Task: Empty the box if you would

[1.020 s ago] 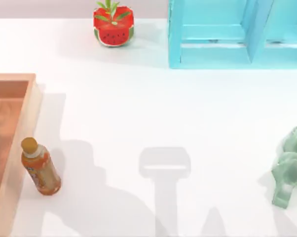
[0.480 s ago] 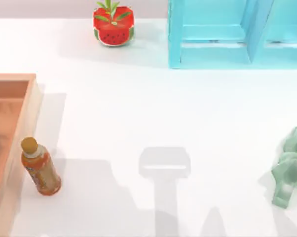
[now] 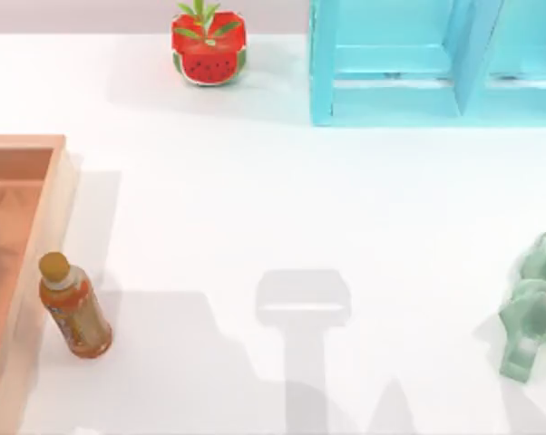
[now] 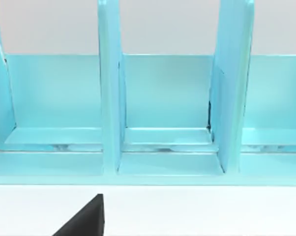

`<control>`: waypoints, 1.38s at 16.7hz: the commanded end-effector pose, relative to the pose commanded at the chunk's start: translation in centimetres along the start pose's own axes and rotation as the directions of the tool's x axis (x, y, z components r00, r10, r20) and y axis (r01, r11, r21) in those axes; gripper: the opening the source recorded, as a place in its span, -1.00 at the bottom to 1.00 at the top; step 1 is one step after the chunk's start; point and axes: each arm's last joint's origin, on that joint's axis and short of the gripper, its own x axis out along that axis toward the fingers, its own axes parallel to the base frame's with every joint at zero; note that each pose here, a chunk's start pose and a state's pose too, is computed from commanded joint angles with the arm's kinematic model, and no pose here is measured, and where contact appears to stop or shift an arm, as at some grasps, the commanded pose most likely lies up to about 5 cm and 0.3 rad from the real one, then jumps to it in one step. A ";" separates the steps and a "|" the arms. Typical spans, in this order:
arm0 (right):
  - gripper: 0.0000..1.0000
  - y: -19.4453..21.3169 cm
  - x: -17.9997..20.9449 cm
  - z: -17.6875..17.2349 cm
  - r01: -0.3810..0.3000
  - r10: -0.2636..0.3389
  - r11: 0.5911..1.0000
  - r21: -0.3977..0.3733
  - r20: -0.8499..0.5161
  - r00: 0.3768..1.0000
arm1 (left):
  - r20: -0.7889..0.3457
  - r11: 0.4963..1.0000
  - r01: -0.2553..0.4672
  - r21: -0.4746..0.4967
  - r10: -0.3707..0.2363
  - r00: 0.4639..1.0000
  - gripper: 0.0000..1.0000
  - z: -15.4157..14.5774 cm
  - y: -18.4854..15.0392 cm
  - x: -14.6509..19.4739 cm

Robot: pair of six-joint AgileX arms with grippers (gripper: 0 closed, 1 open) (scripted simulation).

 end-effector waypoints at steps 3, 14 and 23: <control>1.00 0.0 0.0 0.0 0.000 0.000 1.000 0.000 0.000 1.000 | 0.005 1.000 -0.003 -0.001 0.003 1.000 -1.00 3.2 -1.9 0.4; 1.00 0.0 0.0 0.0 0.000 0.000 1.000 0.000 0.000 1.000 | -0.009 1.000 -0.005 0.001 0.005 1.000 -1.00 11.6 -27.2 8.2; 1.00 0.0 0.0 0.0 0.000 0.000 1.000 0.000 0.000 1.000 | 0.002 1.000 0.001 -0.001 -0.001 1.000 -1.00 11.8 -28.5 9.7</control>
